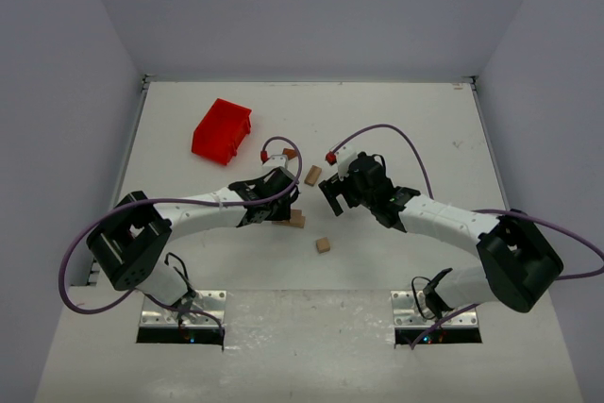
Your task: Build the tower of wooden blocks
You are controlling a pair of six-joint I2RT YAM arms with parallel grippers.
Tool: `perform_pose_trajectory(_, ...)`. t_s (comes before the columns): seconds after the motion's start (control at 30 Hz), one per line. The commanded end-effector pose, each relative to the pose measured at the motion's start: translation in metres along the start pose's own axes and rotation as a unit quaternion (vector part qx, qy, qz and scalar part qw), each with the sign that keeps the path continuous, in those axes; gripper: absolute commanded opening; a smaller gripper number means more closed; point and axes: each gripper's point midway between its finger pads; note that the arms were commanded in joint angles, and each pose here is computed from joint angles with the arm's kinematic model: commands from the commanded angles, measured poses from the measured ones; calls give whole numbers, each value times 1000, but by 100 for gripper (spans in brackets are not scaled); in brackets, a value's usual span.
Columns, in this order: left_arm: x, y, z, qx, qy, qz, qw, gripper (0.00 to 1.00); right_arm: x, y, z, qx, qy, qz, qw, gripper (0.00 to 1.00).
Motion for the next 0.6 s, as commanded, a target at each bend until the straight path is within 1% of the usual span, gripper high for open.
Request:
perform_pose_trajectory(0.0, 7, 0, -4, -6, 13, 14, 1000, 31, -6, 21, 1, -25, -6, 1, 1000, 99)
perform_pose_trajectory(0.43, 10, -4, -2, 0, 20, 15, 1000, 32, -6, 21, 1, -24, -8, 1, 1000, 99)
perform_pose_trajectory(0.57, 11, -2, -3, -4, 21, 15, 1000, 37, -7, 20, 1, -23, -9, 1, 1000, 99)
Point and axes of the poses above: each gripper's point midway between its finger pads, its own z axis out along the fingers, its own x axis along the line the jaws close on, y = z × x, and after that the axes turned 9 degrees about -z, right-handed
